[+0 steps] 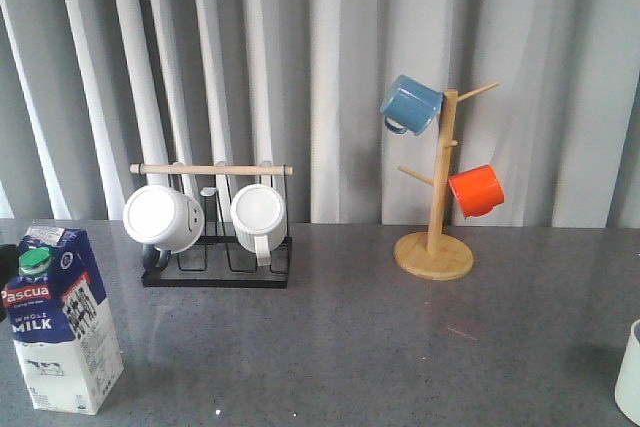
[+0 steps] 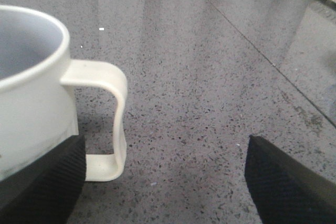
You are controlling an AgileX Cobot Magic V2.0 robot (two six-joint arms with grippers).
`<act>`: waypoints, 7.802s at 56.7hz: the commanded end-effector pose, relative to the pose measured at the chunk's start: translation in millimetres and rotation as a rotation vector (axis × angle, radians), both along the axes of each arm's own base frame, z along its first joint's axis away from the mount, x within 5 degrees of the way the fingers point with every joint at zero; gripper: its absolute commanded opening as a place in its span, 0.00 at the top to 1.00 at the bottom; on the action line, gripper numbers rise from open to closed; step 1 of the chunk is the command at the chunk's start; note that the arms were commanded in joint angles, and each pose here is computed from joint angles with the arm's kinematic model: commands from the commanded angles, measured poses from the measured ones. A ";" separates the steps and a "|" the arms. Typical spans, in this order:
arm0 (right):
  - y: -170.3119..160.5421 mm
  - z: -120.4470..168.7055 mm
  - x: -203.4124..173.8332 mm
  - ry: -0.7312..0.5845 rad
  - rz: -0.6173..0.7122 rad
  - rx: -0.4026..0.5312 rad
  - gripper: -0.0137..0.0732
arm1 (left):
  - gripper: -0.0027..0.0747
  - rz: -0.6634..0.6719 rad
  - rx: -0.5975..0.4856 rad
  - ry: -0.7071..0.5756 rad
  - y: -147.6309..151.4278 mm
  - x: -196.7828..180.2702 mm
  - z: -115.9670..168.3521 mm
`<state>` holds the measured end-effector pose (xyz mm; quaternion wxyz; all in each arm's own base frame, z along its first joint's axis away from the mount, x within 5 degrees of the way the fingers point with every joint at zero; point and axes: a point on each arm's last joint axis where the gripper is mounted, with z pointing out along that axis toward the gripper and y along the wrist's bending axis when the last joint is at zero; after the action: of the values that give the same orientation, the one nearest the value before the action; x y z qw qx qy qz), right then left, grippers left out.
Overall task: Place milk next to cup
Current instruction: 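Close the right gripper on the white mug's handle, then slide the held mug toward the table's middle and set it down, then open the right gripper and withdraw it from the mug, then lower the left gripper onto the top of the milk carton, then grasp the milk carton top with the left gripper and lift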
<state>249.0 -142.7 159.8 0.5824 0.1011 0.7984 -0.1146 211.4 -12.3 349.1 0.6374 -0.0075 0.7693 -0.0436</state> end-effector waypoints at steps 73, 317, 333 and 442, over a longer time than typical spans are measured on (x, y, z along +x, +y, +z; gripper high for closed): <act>129.6 57.2 81.3 -0.324 0.411 0.114 0.85 | 0.28 -0.001 -0.023 -0.123 -0.7 -1.1 21.9; 179.1 256.2 -75.2 -0.485 0.523 -0.117 0.85 | 0.28 0.001 0.001 -0.251 -4.2 65.7 24.1; 179.1 256.2 -75.2 -0.485 0.523 -0.117 0.85 | 0.28 0.000 0.017 -0.159 -5.3 87.7 1.0; 179.1 256.2 -75.2 -0.485 0.523 -0.117 0.85 | 0.80 0.041 -0.045 -0.091 4.4 96.6 -13.9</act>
<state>177.9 38.5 398.0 0.7328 -0.1206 0.6691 0.0261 320.0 -6.5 288.4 0.5889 -0.0293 0.8070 -0.0327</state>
